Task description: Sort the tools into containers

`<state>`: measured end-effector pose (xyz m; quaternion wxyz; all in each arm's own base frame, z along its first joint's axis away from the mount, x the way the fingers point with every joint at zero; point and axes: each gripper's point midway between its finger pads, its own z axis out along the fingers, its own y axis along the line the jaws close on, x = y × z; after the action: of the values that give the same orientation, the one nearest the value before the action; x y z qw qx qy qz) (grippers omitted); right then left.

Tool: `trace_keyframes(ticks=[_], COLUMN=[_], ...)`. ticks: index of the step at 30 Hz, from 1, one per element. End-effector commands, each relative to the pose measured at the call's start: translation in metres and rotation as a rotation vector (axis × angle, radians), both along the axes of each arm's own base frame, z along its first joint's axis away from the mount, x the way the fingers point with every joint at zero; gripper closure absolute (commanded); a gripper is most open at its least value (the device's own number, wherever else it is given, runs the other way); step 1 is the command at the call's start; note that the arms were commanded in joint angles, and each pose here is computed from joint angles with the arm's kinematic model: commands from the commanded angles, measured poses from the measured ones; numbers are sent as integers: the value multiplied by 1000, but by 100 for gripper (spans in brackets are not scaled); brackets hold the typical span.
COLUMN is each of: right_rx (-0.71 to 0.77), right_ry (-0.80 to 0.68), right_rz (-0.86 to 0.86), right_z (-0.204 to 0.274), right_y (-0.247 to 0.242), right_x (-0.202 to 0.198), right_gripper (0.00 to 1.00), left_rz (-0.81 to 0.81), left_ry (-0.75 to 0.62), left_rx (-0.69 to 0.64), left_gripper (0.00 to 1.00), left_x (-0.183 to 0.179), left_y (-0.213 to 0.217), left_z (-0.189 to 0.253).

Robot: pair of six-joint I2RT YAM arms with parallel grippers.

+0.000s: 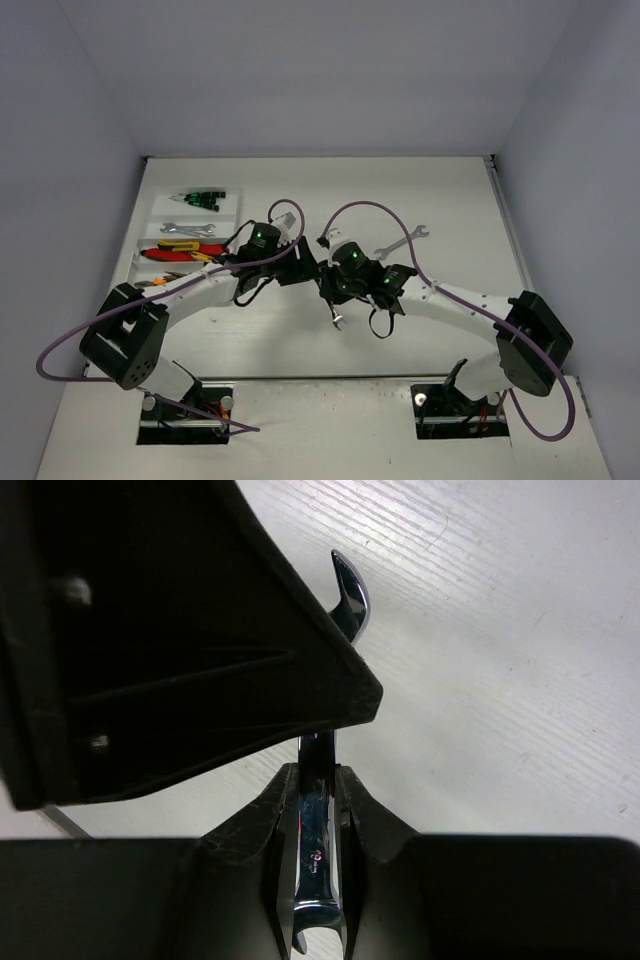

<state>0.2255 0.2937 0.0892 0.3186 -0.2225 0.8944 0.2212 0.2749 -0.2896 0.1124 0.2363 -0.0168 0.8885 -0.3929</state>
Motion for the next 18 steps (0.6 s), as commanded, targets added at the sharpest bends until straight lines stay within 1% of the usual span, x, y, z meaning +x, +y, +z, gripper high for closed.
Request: trace_keyframes(ticks=[1, 4, 7, 13, 15, 18], right_rx=[143, 145, 148, 153, 152, 153], right_ry=[-110, -111, -112, -119, -119, -119], right_rz=[23, 22, 21, 19, 16, 3], right_z=[51, 51, 51, 51, 51, 51], right_y=[22, 22, 22, 22, 21, 20], right_x=[11, 11, 10, 11, 11, 12], right_gripper=[100, 100, 100, 100, 100, 99], left_rz=[-25, -28, -29, -32, -33, -33], left_ry=[-115, -112, -115, -121, -121, -134], left_rx=[-118, -127, -132, -145, -150, -161], left_gripper=[52, 57, 67, 95, 100, 100], left_x=[18, 17, 18, 17, 17, 18], left_y=[-24, -27, -29, -30, -30, -31], left_z=[46, 46, 47, 50, 50, 55])
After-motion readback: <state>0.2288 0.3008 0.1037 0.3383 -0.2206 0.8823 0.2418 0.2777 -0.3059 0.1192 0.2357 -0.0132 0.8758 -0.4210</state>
